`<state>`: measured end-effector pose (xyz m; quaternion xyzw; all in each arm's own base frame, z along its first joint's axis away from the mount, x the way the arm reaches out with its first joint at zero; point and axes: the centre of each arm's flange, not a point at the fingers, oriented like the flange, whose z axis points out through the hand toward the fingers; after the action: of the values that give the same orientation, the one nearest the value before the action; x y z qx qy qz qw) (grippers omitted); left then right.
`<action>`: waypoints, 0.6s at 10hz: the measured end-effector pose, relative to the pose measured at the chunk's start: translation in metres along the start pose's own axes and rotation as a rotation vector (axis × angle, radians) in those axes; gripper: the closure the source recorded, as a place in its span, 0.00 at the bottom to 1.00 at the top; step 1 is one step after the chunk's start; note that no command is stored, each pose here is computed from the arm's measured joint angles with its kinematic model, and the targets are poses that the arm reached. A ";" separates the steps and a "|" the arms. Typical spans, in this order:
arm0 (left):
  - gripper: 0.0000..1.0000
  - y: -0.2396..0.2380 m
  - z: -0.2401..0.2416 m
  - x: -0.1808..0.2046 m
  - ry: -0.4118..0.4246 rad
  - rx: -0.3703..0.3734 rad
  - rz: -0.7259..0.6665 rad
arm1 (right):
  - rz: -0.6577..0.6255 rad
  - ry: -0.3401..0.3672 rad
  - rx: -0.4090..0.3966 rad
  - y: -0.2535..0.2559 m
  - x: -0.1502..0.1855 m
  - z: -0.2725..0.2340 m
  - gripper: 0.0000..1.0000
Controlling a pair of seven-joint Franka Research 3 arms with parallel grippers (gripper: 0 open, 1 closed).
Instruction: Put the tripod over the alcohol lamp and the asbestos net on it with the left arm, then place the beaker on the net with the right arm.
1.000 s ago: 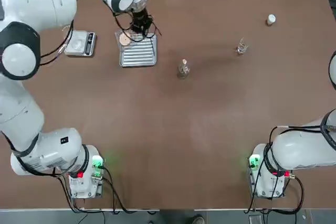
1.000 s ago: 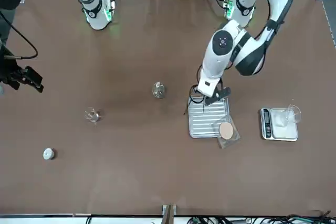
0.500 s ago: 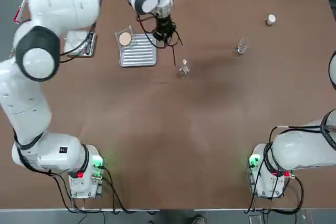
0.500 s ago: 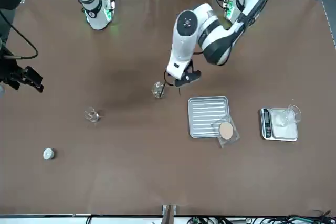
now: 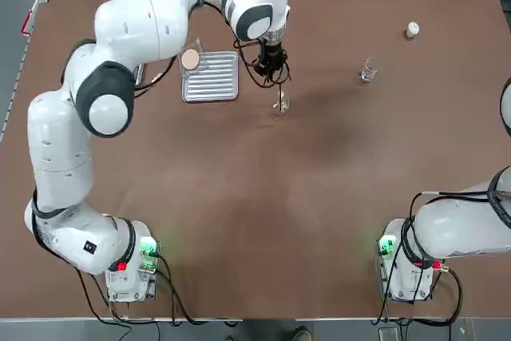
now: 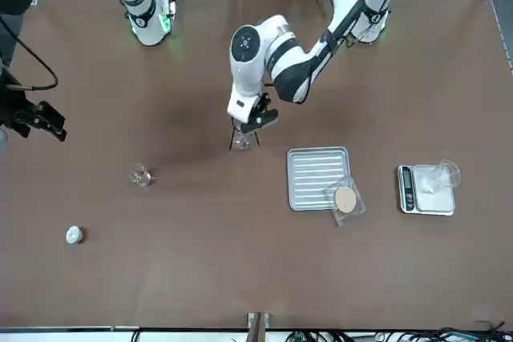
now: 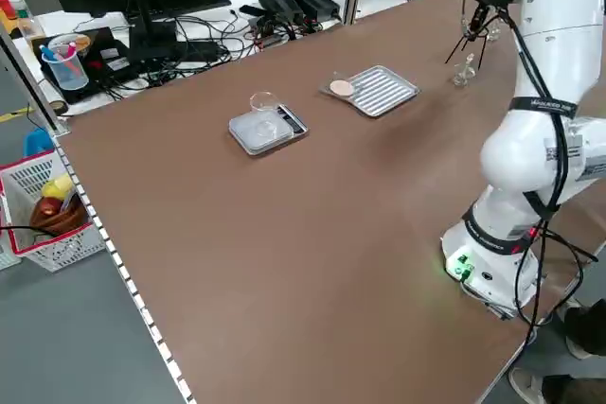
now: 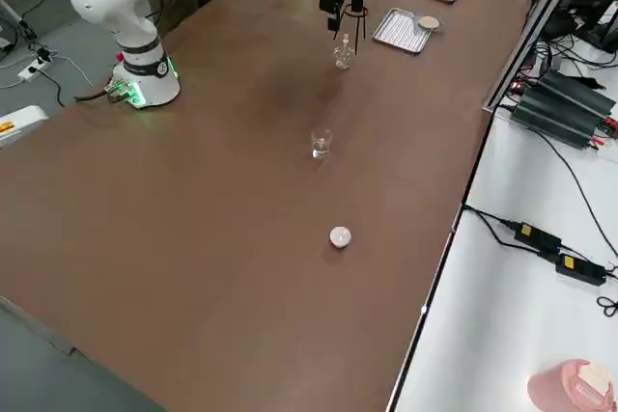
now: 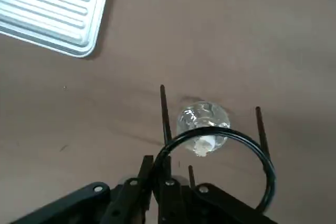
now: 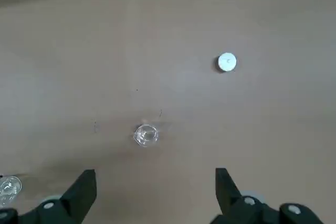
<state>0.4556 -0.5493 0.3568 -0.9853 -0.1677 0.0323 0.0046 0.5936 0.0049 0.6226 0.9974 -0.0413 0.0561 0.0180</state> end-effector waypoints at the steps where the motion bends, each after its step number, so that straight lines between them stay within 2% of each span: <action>1: 0.92 0.000 -0.001 0.000 -0.001 0.001 -0.001 | -0.001 0.000 0.000 0.000 0.000 0.000 0.00; 4: 0.92 0.011 0.023 -0.021 -0.023 0.013 -0.022 | -0.002 0.000 -0.001 0.003 0.000 0.000 0.00; 6: 0.92 0.012 0.029 -0.018 -0.027 0.010 -0.028 | 0.000 0.000 -0.001 0.006 0.000 0.000 0.00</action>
<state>0.4409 -0.5670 0.3289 -0.9823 -0.1811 0.0465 0.0078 0.5936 -0.0009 0.6226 0.9974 -0.0416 0.0559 0.0185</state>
